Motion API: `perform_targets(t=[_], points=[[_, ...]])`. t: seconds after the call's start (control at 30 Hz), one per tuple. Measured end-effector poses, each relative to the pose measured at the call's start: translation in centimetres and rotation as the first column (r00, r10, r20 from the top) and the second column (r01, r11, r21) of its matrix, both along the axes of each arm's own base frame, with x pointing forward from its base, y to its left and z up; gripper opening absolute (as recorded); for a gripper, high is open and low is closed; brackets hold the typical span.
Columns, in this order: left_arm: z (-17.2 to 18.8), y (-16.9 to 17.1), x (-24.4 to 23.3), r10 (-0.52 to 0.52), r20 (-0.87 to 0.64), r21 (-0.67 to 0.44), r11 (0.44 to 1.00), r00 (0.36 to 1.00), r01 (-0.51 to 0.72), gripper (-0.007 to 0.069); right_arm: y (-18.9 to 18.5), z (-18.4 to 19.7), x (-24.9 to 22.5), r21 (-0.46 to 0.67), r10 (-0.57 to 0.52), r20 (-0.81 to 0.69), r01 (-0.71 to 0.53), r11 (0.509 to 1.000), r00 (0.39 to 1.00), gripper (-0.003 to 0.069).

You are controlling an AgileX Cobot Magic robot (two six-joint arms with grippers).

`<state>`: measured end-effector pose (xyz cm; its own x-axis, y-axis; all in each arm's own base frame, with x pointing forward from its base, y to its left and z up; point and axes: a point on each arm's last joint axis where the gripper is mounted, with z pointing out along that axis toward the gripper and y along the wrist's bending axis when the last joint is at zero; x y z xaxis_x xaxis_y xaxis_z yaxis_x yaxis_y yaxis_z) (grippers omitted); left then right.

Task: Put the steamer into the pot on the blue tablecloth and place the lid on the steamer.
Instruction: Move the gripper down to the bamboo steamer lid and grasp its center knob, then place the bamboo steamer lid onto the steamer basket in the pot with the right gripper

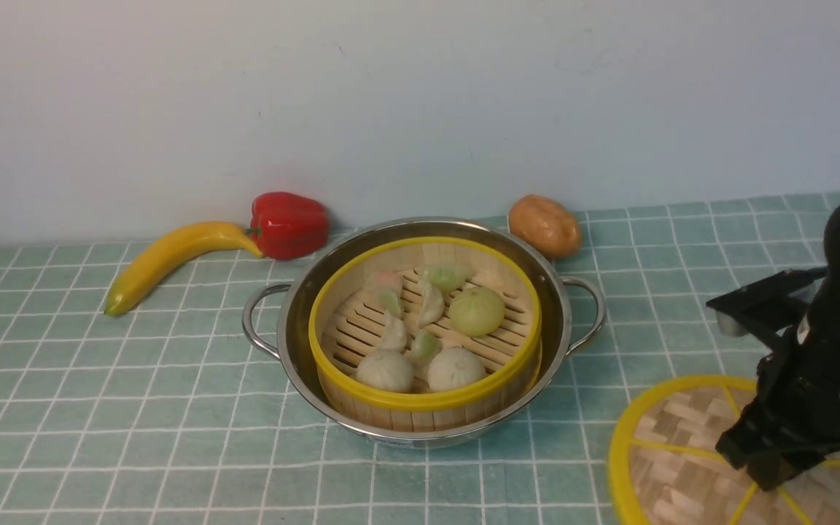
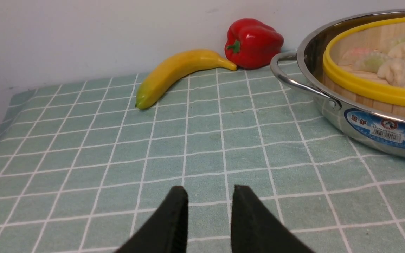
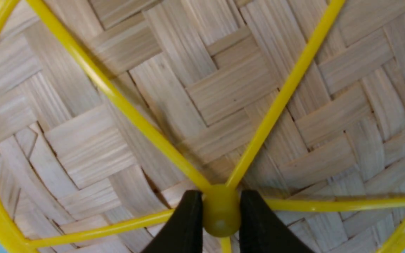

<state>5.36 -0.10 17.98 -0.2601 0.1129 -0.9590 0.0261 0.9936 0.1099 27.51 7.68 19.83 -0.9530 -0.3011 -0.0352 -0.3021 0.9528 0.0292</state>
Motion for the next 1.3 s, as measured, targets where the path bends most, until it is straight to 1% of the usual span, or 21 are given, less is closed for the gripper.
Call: perform_targets(t=[0.07, 0.13, 0.2, 0.23, 0.27, 0.33, 0.43, 0.47, 0.5, 0.53, 0.57, 0.6, 0.63, 0.7, 0.77, 0.8, 0.87, 0.93, 1.03, 1.13, 1.3], points=[[0.0, 0.0, 0.0, 0.000, 0.000, 0.000, 1.000, 1.000, 0.000, 0.0183, -0.5, 2.0, -0.4, -0.010, -0.041, 0.089, 0.042, 0.999, 0.995, 0.0148], [0.0, 0.0, 0.0, 0.000, 0.000, 0.000, 1.000, 1.000, 0.000, 0.0189, -0.9, 4.1, -1.0, -0.007, -0.045, 0.178, 0.047, 0.999, 0.983, 0.0148], [0.0, 0.0, 0.0, 0.000, 0.000, 0.000, 1.000, 1.000, 0.000, 0.0190, -0.9, 5.7, -1.5, 0.022, -0.037, 0.247, 0.033, 0.999, 0.968, 0.0148], [0.0, 0.0, 0.0, 0.000, 0.000, 0.000, 1.000, 1.000, 0.000, 0.0190, -0.7, 6.6, -1.9, 0.059, -0.022, 0.288, 0.005, 0.998, 0.957, 0.0148], [0.0, 0.0, 0.0, 0.000, 0.000, 0.000, 1.000, 1.000, 0.000, 0.0190, -0.7, 6.7, -1.9, 0.064, -0.018, 0.292, 0.000, 0.998, 0.956, 0.0148], [0.0, 0.0, 0.0, 0.000, 0.000, 0.000, 1.000, 1.000, 0.000, 0.0192, 0.3, 7.9, -2.1, 0.135, 0.041, 0.326, -0.089, 0.987, 0.945, 0.0148], [0.0, 0.0, 0.0, 0.000, 0.000, 0.000, 1.000, 1.000, 0.000, 0.0201, 1.9, 9.7, -1.7, 0.154, 0.124, 0.390, -0.198, 0.968, 0.912, 0.0148], [0.0, 0.0, 0.0, 0.000, 0.000, 0.000, 1.000, 1.000, 0.000, 0.0202, 2.5, 10.5, -1.4, 0.153, 0.142, 0.423, -0.225, 0.962, 0.895, 0.0148], [0.0, 0.0, 0.0, 0.000, 0.000, 0.000, 1.000, 1.000, 0.000, 0.0202, 2.6, 10.4, -1.4, 0.152, 0.148, 0.422, -0.231, 0.961, 0.894, 0.0148], [0.0, 0.0, 0.0, 0.000, 0.000, 0.000, 1.000, 1.000, 0.000, 0.0202, 4.1, 12.1, -0.7, 0.145, 0.191, 0.500, -0.300, 0.943, 0.845, 0.0148], [0.0, 0.0, 0.0, 0.000, 0.000, 0.000, 1.000, 1.000, 0.000, 0.0202, 4.3, 12.3, -0.6, 0.144, 0.196, 0.507, -0.307, 0.941, 0.839, 0.0148], [0.0, 0.0, 0.0, 0.000, 0.000, 0.000, 1.000, 1.000, 0.000, 0.0202, 4.9, 12.9, -0.4, 0.137, 0.216, 0.539, -0.337, 0.931, 0.815, 0.0148], [0.0, 0.0, 0.0, 0.000, 0.000, 0.000, 1.000, 1.000, 0.000, 0.0206, 6.2, 14.2, 0.2, 0.123, 0.249, 0.589, -0.390, 0.913, 0.769, 0.0148], [0.0, 0.0, 0.0, 0.000, 0.000, 0.000, 1.000, 1.000, 0.000, 0.0211, 8.0, 15.1, 0.9, 0.106, 0.296, 0.627, -0.455, 0.884, 0.721, 0.0148], [0.0, 0.0, 0.0, 0.000, 0.000, 0.000, 1.000, 1.000, 0.000, 0.0211, 10.1, 15.1, 1.8, 0.093, 0.350, 0.636, -0.518, 0.850, 0.688, 0.0148], [0.0, 0.0, 0.0, 0.000, 0.000, 0.000, 1.000, 1.000, 0.000, 0.0213, 10.2, 15.2, 1.9, 0.092, 0.348, 0.640, -0.519, 0.850, 0.684, 0.0148], [0.0, 0.0, 0.0, 0.000, 0.000, 0.000, 1.000, 1.000, 0.000, 0.0221, 12.2, 14.5, 3.1, 0.088, 0.387, 0.633, -0.558, 0.825, 0.671, 0.0148], [0.0, 0.0, 0.0, 0.000, 0.000, 0.000, 1.000, 1.000, 0.000, 0.0222, 12.8, 14.0, 3.5, 0.086, 0.397, 0.625, -0.566, 0.820, 0.672, 0.0148], [0.0, 0.0, 0.0, 0.000, 0.000, 0.000, 1.000, 1.000, 0.000, 0.0222, 14.2, 11.9, 5.2, 0.084, 0.424, 0.590, -0.575, 0.814, 0.687, 0.0148], [0.0, 0.0, 0.0, 0.000, 0.000, 0.000, 1.000, 1.000, 0.000, 0.0231, 14.8, 10.1, 6.3, 0.071, 0.445, 0.575, -0.583, 0.809, 0.687, 0.0148], [0.0, 0.0, 0.0, 0.000, 0.000, 0.000, 1.000, 1.000, 0.000, 0.0241, 15.4, 8.7, 7.3, 0.044, 0.467, 0.592, -0.604, 0.795, 0.657, 0.0148]])
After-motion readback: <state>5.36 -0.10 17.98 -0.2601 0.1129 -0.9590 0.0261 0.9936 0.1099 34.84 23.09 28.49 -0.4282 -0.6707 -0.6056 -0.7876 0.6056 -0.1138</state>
